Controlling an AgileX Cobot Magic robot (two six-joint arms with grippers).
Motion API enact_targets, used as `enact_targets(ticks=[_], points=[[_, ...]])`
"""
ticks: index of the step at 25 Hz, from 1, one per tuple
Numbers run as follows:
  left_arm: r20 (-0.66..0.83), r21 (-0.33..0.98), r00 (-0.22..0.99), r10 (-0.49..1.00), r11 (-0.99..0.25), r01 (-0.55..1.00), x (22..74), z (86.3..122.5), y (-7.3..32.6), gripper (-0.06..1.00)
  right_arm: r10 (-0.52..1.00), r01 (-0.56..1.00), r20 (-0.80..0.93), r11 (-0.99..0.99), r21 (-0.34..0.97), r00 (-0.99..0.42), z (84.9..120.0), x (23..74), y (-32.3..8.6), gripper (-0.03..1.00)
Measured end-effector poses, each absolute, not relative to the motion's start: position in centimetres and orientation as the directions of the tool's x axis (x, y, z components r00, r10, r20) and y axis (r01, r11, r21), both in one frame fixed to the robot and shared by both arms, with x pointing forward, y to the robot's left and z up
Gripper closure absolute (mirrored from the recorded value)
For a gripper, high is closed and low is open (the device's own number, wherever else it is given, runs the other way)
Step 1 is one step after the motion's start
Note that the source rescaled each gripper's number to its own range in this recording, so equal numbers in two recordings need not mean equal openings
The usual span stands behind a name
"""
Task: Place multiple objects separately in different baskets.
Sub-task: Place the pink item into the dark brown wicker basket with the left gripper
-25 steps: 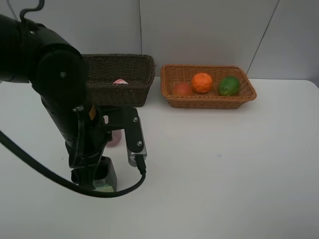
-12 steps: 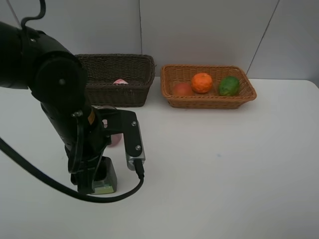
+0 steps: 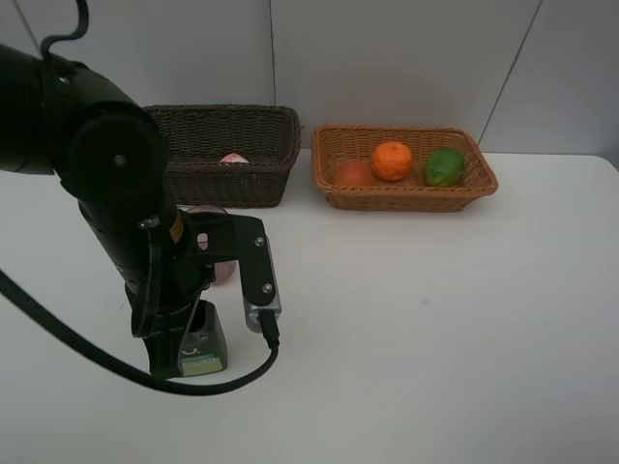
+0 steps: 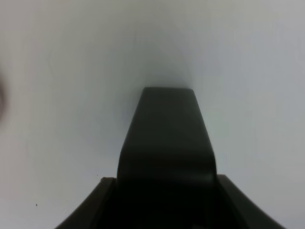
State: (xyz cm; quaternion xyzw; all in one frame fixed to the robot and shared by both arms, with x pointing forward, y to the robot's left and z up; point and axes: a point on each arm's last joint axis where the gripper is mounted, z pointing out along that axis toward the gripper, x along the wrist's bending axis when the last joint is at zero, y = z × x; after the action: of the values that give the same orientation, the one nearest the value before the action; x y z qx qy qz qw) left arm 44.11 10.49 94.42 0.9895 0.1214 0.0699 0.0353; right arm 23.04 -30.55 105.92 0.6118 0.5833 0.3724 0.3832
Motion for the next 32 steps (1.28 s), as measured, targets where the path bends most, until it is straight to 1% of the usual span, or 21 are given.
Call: enact_targets(ticks=[11,14,17,20,23,28,32], points=[[0.130,0.071,0.962,0.239,-0.970,0.232,44.2,94.6,10.5,0.44,0.999,0.428,0.009,-0.027,0.903,0.043,105.9,23.0,-30.6,0.01],[0.126,0.053,0.953,0.276,-0.961,0.272,44.7,96.0,10.2,0.44,0.999,0.428,0.009,-0.027,0.903,0.043,105.9,23.0,-30.6,0.01],[0.136,0.095,0.912,0.388,-0.921,0.377,45.6,98.6,9.3,0.44,0.999,0.428,0.009,-0.027,0.903,0.043,105.9,23.0,-30.6,0.01],[0.132,0.155,0.827,0.547,-0.835,0.527,46.8,101.6,8.6,0.44,0.999,0.428,0.009,-0.027,0.903,0.043,105.9,23.0,-30.6,0.01],[0.117,0.228,0.683,0.721,-0.689,0.688,48.9,104.4,9.3,0.44,0.999,0.428,0.009,-0.027,0.903,0.043,105.9,23.0,-30.6,0.01],[0.126,0.325,0.466,0.876,-0.480,0.815,53.4,107.5,12.4,0.44,0.999,0.428,0.009,-0.027,0.903,0.043,105.9,23.0,-30.6,0.01],[0.112,0.389,0.289,0.951,-0.309,0.868,56.8,108.8,15.5,0.44,0.999,0.428,0.009,-0.027,0.903,0.043,105.9,23.0,-30.6,0.01]])
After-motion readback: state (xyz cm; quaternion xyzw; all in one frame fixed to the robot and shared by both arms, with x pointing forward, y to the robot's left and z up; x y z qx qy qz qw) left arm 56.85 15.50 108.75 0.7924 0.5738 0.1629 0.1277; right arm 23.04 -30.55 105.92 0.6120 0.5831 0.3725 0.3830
